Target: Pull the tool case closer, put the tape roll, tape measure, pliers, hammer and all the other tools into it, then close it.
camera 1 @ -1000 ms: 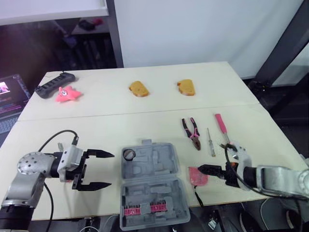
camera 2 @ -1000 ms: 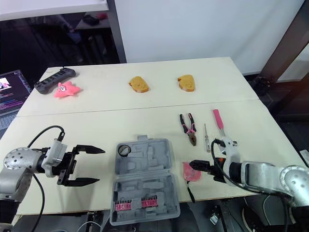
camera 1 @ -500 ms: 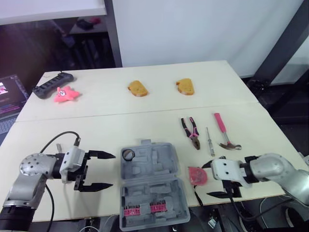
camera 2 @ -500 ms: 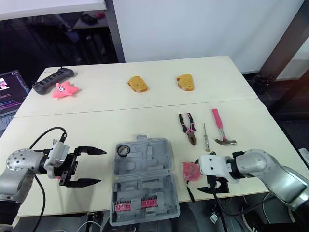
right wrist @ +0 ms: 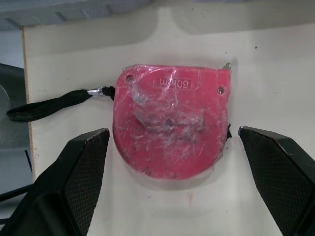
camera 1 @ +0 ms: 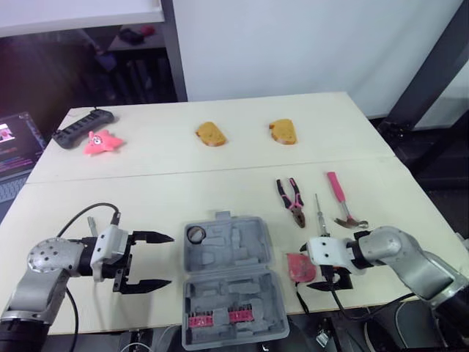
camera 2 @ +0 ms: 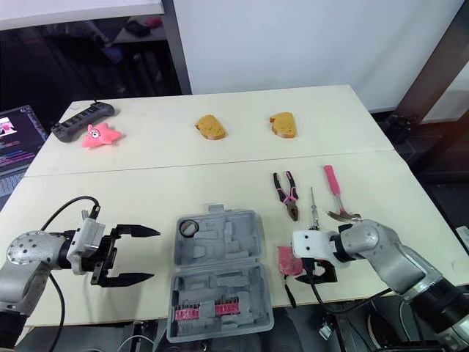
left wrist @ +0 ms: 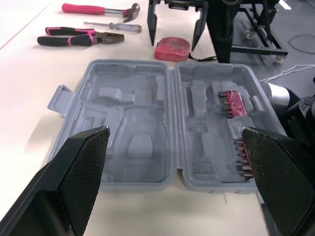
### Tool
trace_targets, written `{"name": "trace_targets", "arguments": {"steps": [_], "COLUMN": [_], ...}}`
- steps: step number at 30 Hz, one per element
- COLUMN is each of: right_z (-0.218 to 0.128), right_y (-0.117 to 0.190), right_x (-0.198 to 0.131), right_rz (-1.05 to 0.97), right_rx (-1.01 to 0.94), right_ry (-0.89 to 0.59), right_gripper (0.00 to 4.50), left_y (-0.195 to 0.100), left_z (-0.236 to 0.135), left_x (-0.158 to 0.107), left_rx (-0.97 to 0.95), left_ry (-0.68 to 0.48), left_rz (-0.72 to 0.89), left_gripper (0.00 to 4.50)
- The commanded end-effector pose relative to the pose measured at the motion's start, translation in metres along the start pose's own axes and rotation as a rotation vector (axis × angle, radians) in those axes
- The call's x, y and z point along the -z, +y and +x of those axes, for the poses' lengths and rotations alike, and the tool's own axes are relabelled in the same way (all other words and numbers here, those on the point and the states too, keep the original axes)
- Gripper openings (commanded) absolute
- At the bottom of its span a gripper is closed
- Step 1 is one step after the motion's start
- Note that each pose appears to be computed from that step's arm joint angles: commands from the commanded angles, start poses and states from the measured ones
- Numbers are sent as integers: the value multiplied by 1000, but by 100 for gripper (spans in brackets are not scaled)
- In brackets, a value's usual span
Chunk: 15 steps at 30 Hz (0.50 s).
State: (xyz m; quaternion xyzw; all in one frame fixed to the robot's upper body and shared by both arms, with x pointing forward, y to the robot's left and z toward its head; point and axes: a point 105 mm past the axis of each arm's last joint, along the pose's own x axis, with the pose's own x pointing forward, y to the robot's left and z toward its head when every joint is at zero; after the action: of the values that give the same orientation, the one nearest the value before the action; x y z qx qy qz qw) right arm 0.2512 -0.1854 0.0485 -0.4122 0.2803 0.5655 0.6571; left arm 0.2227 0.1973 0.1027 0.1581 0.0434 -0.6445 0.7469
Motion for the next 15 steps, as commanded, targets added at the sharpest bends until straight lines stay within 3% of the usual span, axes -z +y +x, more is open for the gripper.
{"name": "trace_targets", "arguments": {"steps": [1,3,8,15], "right_z": [1,3,4,-13], "right_y": [-1,2,2,-7], "right_x": [-4,-4,-7,-31], "right_rz": [-7,-5,-3,-41], "right_rx": [-5,-23,-24,21], "right_ry": [-3,-3,-13,-68], "right_gripper": [445,445,294,291], "left_y": [1,1,2,4], "left_z": [-5,-5,-5,-4], "left_x": [-7,-6,-5,-3], "left_rx": [-19,-22,-27,-36], "left_ry": [2,2,3,4], "left_rz": [38,36,33,30], "left_gripper": [450,450,450,450]}}
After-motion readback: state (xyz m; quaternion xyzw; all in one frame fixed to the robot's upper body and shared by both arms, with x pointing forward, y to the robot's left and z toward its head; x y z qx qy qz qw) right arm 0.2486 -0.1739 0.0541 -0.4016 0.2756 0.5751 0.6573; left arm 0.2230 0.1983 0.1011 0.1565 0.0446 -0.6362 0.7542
